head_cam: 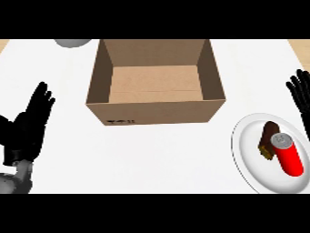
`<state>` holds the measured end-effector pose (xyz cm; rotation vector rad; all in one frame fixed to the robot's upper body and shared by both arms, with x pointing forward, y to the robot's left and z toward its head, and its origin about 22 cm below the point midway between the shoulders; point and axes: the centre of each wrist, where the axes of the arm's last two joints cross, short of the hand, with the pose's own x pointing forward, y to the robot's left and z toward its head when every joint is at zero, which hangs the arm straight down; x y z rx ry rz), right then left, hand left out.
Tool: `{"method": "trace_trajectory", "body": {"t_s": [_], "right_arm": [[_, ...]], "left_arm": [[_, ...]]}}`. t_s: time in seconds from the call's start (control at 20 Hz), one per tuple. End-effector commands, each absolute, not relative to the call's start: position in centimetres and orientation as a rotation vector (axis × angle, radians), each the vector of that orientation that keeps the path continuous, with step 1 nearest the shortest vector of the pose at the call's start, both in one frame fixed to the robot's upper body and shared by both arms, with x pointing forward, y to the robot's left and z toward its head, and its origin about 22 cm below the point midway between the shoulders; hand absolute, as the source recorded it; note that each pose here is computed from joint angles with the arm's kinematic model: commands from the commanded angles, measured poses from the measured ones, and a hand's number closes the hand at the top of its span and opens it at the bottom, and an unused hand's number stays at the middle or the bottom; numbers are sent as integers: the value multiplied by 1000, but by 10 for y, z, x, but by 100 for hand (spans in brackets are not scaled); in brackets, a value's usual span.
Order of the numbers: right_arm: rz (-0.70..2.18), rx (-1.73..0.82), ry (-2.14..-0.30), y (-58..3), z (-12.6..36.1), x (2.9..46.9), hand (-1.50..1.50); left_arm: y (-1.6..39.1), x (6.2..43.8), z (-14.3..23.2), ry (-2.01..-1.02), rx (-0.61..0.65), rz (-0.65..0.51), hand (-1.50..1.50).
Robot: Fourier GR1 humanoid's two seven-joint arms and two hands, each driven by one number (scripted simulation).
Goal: Pick the sweet potato from the plate and place it in the cardboard box
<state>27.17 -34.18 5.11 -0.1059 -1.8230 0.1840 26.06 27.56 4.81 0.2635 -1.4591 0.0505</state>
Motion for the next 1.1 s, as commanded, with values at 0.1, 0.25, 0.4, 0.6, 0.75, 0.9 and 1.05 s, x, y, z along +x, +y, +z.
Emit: {"method": "trace_trajectory", "body": {"t_s": [0.1, 0.25, 0.4, 0.6, 0.75, 0.9, 1.05], "right_arm": [[51, -397, -1868, -350, 77, 293, -150], [-72, -662, -1865, -343, 100, 320, -150], [-139, -1107, -1521, -405, 61, 280, 150], [-321, -1171, -1575, -354, 38, 291, -150], [-104, -1215, -1510, -362, 35, 280, -150], [108, -1251, -1320, -375, 45, 280, -150], [297, -1290, -1141, -386, 60, 273, -150]], "left_arm": [[287, 257, 41, -1491, 357, -76, 0], [298, 257, 34, -1494, 425, -212, 0], [286, 247, 23, -1450, 380, -183, 0], [282, 243, 18, -1470, 378, -208, 0], [279, 243, 6, -1458, 387, -209, 0], [291, 254, 22, -1463, 372, -204, 0], [282, 244, 14, -1444, 389, -194, 0]]}}
